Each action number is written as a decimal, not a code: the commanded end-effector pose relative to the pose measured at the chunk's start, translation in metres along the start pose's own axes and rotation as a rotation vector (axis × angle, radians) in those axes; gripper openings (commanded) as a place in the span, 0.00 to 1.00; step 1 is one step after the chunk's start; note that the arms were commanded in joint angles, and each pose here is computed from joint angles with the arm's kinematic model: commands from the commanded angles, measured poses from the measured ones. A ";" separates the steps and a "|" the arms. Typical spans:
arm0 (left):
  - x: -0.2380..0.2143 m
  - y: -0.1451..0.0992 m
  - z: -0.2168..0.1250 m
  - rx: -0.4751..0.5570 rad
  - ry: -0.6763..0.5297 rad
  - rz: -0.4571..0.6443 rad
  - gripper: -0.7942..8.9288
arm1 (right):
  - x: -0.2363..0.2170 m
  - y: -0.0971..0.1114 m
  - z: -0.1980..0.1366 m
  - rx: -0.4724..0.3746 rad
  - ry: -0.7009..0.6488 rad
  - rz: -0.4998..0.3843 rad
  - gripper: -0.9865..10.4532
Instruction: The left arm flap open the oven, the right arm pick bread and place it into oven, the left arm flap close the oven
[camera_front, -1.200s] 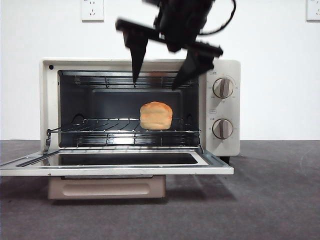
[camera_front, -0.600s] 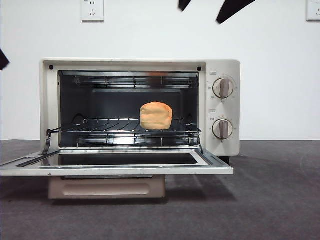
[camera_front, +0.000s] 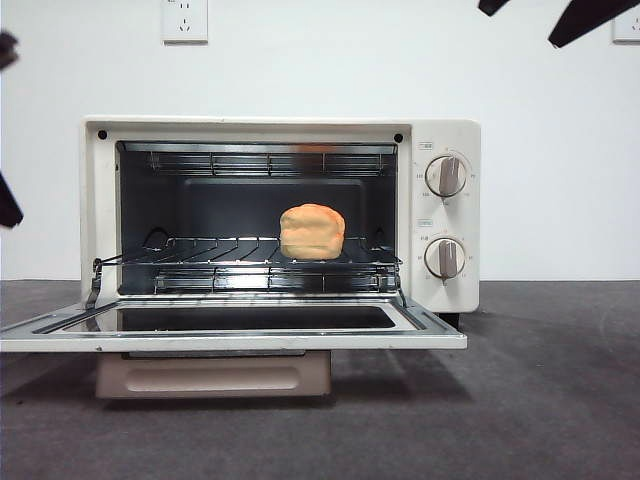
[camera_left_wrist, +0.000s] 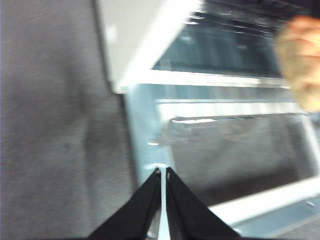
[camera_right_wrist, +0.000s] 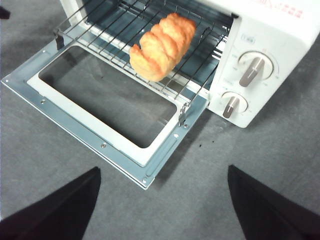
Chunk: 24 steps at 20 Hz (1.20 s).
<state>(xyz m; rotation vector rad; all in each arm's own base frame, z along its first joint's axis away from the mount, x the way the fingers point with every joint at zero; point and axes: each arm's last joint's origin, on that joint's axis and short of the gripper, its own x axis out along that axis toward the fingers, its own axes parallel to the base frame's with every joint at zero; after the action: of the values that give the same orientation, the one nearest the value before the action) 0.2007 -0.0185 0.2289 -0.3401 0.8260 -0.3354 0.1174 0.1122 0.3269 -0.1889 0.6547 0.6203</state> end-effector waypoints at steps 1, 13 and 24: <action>0.015 0.011 0.001 -0.006 0.052 -0.025 0.10 | -0.004 0.001 0.001 -0.009 -0.011 0.011 0.44; 0.081 0.045 -0.011 -0.074 0.236 -0.044 0.10 | -0.005 0.001 0.001 0.004 -0.020 0.009 0.44; 0.090 0.045 -0.017 -0.125 0.292 -0.246 0.10 | -0.005 0.001 0.002 0.007 -0.032 0.002 0.44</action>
<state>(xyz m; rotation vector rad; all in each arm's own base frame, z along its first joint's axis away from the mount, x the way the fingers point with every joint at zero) 0.2498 -0.0150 0.1407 -0.5002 1.1067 -0.5043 0.1144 0.1090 0.3297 -0.1800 0.6353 0.6158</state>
